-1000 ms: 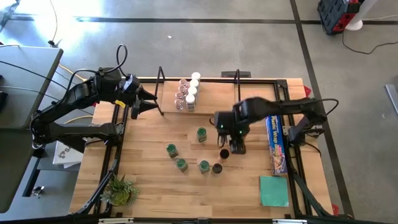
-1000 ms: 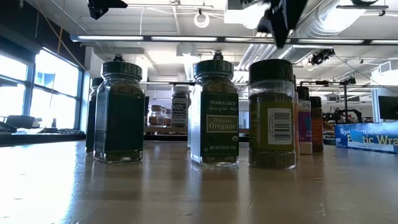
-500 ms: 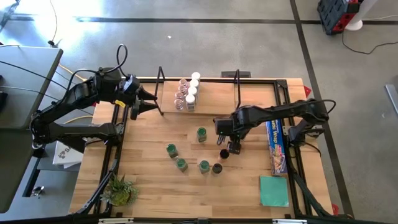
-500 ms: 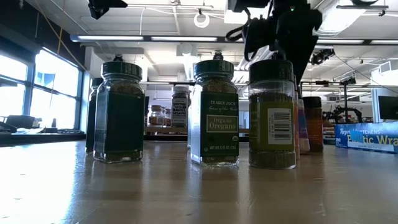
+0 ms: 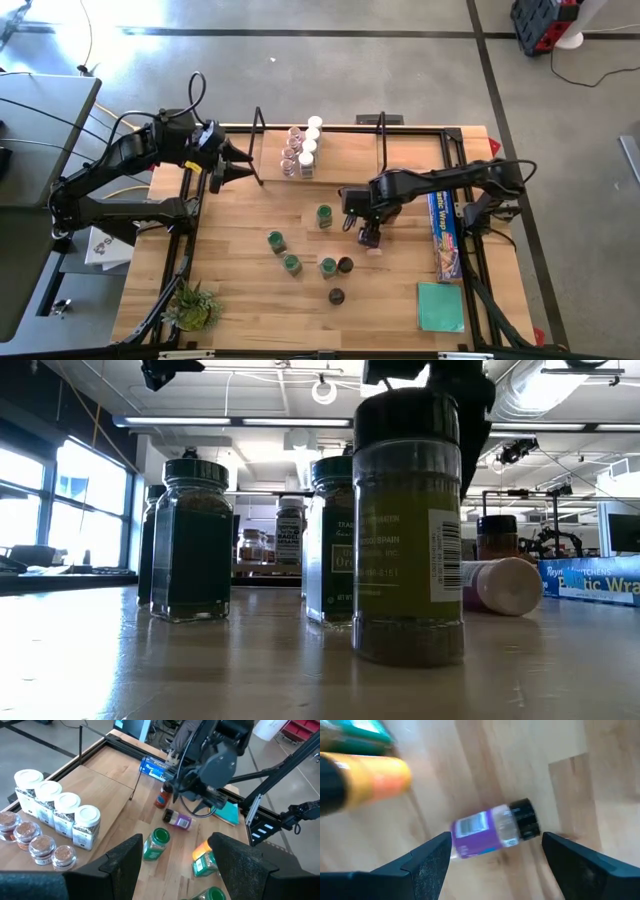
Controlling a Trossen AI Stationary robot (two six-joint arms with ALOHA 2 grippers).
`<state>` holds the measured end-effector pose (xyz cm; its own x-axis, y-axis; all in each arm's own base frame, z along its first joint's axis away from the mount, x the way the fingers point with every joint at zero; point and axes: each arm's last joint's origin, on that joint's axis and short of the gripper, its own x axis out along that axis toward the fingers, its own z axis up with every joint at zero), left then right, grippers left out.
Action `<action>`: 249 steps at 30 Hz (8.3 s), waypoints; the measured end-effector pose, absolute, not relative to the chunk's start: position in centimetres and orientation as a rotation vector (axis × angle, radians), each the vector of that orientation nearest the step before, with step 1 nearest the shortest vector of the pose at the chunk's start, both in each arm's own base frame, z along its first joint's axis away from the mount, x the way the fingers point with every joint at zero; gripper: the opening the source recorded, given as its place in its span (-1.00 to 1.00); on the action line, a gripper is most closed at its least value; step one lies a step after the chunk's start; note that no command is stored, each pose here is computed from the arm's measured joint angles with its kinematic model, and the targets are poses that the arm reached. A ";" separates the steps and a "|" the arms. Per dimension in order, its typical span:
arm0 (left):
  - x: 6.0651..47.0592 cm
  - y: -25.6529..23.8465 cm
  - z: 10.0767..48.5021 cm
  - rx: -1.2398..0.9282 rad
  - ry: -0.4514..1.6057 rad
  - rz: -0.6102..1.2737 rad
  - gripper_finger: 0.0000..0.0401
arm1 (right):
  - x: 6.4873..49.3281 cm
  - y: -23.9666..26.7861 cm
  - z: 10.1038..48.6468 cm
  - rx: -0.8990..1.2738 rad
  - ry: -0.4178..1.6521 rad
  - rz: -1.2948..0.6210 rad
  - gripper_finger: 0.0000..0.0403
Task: Shelf spices
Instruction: Put the middle left black seasoning bottle on the shelf, then put the top black seasoning bottle on the shelf aligned with the other black seasoning bottle
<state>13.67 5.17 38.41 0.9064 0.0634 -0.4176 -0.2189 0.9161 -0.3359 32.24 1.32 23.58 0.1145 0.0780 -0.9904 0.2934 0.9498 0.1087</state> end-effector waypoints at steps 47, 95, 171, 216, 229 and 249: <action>13.7 5.2 38.4 -0.385 0.414 0.155 0.17 | 36.9 11.9 22.1 0.088 1.273 0.170 -0.01; 14.4 6.4 39.4 -0.331 0.275 0.430 0.17 | 37.5 -27.4 26.8 0.422 1.022 -0.486 -0.05; 14.6 6.6 39.5 -0.347 0.250 0.475 0.17 | 21.3 -4.0 20.9 0.257 1.146 -0.055 -0.03; 14.6 6.7 39.5 -0.369 0.242 0.483 0.17 | 40.7 -22.8 27.3 0.203 1.129 -0.385 0.22; 14.6 6.7 39.5 -0.369 0.242 0.481 0.17 | 39.6 -21.7 33.5 0.165 1.041 -0.353 0.24; 14.6 6.6 39.5 -0.426 0.233 0.468 0.17 | 23.9 -1.4 32.0 0.676 0.856 -0.074 0.21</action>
